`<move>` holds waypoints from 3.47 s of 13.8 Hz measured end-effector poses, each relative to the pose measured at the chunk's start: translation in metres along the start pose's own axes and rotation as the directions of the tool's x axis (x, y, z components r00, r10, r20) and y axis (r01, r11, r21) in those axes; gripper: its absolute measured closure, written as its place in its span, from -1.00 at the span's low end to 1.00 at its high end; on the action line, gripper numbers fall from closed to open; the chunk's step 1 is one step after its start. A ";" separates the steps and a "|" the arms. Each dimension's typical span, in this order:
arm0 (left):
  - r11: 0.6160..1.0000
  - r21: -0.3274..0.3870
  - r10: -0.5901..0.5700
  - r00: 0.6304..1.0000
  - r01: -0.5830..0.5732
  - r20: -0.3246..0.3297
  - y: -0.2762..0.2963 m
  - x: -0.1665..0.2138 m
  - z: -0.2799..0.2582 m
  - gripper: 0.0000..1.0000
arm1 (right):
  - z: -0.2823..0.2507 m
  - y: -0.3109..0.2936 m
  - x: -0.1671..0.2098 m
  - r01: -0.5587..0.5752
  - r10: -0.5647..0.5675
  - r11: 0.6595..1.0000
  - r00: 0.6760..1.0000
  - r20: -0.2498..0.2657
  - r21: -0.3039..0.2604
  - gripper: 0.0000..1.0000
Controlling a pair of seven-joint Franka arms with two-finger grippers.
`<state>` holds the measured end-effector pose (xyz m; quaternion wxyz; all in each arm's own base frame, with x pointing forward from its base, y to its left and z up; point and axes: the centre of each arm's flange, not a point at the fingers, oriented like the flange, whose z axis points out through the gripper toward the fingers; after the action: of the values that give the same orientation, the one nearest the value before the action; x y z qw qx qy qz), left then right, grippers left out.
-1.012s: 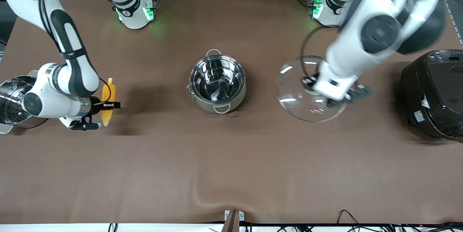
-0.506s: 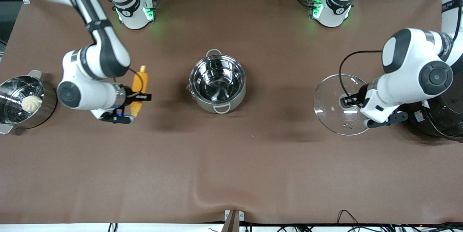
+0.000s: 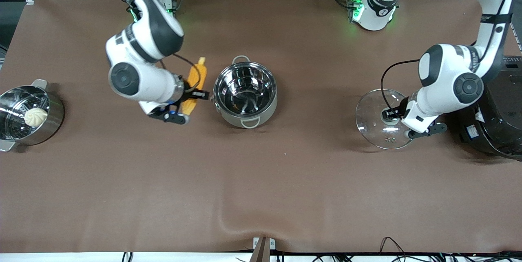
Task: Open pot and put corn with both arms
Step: 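Lift the lid off with the left gripper while the right gripper carries corn, then lower the corn into the pot and set the lid on the table, then open the right gripper to drop the corn while the left gripper withdraws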
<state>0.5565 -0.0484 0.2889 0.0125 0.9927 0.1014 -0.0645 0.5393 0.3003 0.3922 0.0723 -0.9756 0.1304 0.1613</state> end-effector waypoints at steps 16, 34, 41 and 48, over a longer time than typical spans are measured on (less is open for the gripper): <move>1.000 -0.018 -0.011 0.998 0.010 -0.058 -0.040 -0.025 0.054 -0.71 | 0.101 -0.085 -0.034 -0.091 0.091 0.996 0.991 -0.097 0.004 0.16; 0.999 -0.021 0.024 0.987 -0.028 -0.157 -0.024 0.022 -0.268 -1.00 | 0.120 -0.098 -0.034 -0.116 0.118 0.993 0.987 -0.110 0.025 -1.00; 0.991 -0.005 0.128 0.979 -0.131 -0.161 0.016 -0.007 -0.296 -1.00 | -0.055 -0.021 -0.007 -0.136 0.147 0.989 0.961 -0.234 0.063 -1.00; 0.988 0.012 0.153 0.979 -0.153 -0.137 -0.017 -0.013 -0.308 -1.00 | -0.181 0.129 0.030 -0.009 -0.003 0.999 0.954 -0.299 -0.039 -1.00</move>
<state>0.5793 -0.0229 0.5957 0.0095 0.9996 0.0251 0.0050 0.5842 0.1365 0.5393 0.0318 -0.9898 0.1381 0.0144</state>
